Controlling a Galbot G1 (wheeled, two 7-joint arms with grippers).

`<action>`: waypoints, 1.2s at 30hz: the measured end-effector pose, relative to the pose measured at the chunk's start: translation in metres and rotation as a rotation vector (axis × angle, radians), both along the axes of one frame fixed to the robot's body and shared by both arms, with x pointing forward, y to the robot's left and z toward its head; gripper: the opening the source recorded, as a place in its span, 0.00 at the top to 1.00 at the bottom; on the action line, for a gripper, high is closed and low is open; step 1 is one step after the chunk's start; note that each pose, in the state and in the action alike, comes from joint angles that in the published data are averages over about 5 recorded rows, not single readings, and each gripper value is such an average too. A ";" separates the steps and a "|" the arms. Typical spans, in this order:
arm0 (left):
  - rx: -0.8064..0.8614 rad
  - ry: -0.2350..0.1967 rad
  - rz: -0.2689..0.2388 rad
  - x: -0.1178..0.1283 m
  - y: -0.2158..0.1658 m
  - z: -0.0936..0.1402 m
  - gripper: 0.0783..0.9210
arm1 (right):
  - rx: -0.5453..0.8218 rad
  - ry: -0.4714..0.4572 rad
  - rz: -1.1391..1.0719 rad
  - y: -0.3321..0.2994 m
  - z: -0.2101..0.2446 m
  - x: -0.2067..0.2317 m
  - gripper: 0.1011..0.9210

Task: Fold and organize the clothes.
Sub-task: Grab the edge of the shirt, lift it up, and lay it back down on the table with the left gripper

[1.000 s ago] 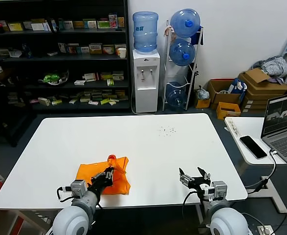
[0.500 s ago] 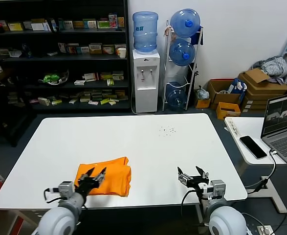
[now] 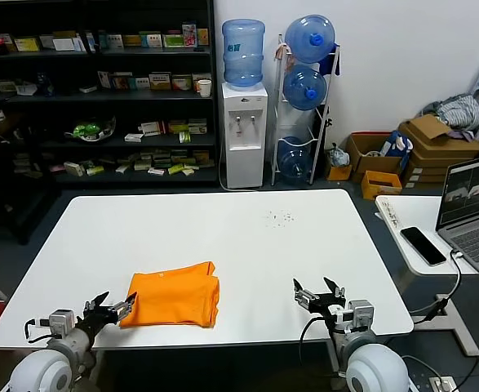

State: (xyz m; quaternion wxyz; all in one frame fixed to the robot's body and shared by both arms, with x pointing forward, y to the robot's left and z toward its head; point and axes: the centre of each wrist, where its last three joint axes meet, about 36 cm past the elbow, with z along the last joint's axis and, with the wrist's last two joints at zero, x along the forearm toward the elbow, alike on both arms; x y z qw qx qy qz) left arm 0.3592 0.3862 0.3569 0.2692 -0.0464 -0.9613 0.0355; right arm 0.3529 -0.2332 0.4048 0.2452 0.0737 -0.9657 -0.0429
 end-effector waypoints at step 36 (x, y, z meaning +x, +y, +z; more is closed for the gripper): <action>0.003 -0.096 -0.037 0.000 -0.040 -0.006 0.95 | 0.005 -0.010 -0.028 -0.002 -0.005 0.005 0.12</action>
